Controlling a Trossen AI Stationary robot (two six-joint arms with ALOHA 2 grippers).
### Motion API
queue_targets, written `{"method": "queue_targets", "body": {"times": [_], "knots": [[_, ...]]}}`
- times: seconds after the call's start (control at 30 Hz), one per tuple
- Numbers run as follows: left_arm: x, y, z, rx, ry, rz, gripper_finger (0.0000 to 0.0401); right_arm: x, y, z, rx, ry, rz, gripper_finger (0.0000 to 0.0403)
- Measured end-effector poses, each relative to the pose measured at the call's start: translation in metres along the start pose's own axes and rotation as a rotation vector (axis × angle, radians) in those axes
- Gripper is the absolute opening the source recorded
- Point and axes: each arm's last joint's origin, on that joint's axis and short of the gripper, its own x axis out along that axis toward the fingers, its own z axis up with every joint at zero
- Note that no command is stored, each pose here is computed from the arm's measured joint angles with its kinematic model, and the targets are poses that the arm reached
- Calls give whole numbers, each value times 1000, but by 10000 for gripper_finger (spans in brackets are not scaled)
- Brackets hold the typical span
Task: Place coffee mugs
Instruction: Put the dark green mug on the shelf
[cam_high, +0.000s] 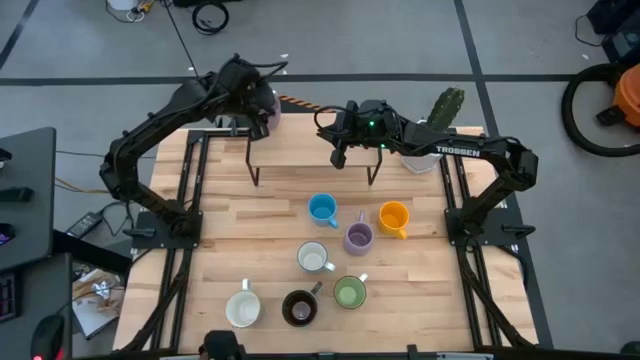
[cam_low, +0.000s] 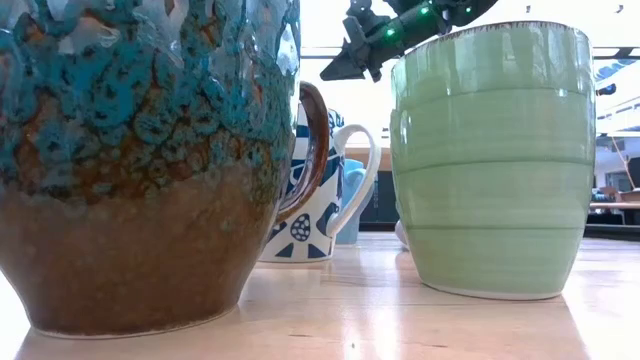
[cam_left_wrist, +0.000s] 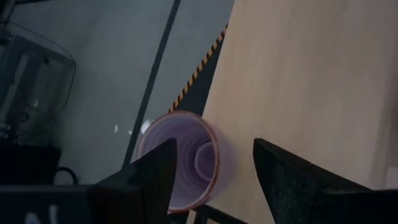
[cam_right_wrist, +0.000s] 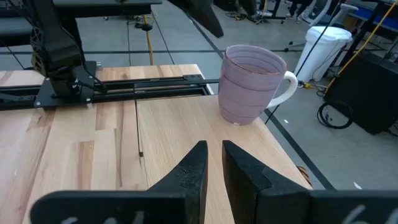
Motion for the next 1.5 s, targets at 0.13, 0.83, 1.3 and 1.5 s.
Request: {"method": "queue_targets", "body": {"times": [0.13, 0.83, 1.3, 1.5], "knots": [[-11, -10, 6, -27, -44, -10, 217, 0, 1, -3, 0, 35, 5, 54], [-24, -128, -6, 54, -10, -268, 217, -54, 29, 20, -67, 68, -66, 54], [-48, -217, -55, 25, 9, -456, 217, -53, 92, 2, -79, 111, 21, 54], [-70, -257, -62, -37, -16, -566, 217, -56, 111, -9, -86, 130, 29, 54]]}}
